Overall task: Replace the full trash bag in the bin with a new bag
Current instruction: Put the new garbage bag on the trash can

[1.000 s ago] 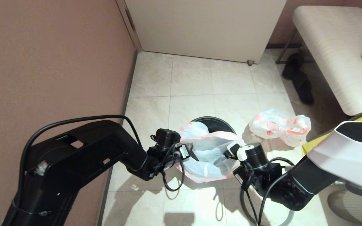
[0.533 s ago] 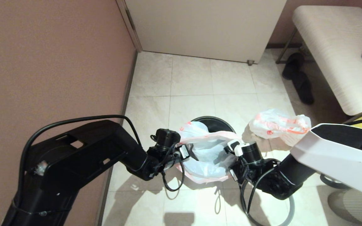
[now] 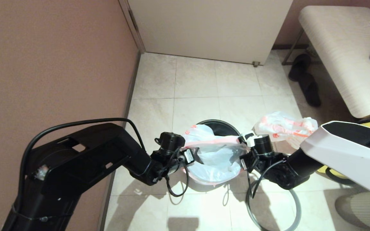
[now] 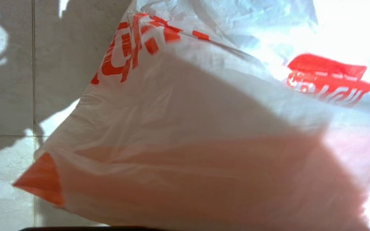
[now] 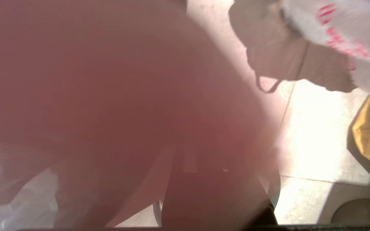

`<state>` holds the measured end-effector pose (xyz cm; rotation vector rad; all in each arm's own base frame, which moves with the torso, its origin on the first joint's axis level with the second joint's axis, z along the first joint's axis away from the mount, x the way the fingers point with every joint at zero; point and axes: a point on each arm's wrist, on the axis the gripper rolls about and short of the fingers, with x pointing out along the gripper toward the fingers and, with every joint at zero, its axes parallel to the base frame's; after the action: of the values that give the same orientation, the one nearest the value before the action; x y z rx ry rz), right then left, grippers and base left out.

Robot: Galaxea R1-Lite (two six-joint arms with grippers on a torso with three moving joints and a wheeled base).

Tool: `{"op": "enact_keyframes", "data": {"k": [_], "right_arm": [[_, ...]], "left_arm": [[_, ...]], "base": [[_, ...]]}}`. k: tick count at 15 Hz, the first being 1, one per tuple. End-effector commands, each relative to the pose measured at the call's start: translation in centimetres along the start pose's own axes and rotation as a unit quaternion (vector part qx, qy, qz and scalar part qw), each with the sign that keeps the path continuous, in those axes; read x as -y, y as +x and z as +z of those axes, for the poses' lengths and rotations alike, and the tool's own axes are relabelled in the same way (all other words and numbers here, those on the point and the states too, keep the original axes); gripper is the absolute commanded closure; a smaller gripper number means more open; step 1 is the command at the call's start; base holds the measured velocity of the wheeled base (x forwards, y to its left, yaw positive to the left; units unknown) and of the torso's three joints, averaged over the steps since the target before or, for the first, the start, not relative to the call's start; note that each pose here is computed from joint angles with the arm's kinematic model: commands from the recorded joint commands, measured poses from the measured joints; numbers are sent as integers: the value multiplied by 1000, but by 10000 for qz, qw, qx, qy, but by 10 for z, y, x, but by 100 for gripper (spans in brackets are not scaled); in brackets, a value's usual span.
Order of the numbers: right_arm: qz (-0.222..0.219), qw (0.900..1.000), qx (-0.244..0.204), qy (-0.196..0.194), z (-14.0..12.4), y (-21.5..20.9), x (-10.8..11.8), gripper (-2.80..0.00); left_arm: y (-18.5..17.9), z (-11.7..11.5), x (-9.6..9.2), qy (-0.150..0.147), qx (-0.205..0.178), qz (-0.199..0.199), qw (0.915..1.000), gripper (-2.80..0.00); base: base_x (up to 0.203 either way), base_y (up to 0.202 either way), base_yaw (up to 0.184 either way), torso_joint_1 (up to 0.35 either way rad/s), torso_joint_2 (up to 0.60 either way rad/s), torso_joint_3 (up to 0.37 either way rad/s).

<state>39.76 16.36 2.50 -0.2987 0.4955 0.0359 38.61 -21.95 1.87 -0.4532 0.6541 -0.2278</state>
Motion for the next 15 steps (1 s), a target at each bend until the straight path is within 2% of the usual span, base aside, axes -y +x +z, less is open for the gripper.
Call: {"op": "enact_keyframes", "data": {"k": [1,3,8,13,15], "right_arm": [[-141,9996,188,172,13,1,10,0],[-172,9985,318,402,22,3,14,0],[-221,9960,639,585,41,13,15,0],[-256,9958,628,621,46,27,16,0],[-158,9940,624,885,47,26,16,0]], "left_arm": [[2,-3,0,24,-30,7,10000,0],[1,-5,0,41,-54,12,10000,0],[-1,-11,2,134,-110,-47,9998,0],[-4,-17,0,409,-125,-320,9986,0],[-4,-18,0,422,-144,-327,9985,0]], "base": [[0,0,0,0,0,0],[0,0,0,0,0,0],[0,0,0,0,0,0],[0,0,0,0,0,0],[0,0,0,0,0,0]]}}
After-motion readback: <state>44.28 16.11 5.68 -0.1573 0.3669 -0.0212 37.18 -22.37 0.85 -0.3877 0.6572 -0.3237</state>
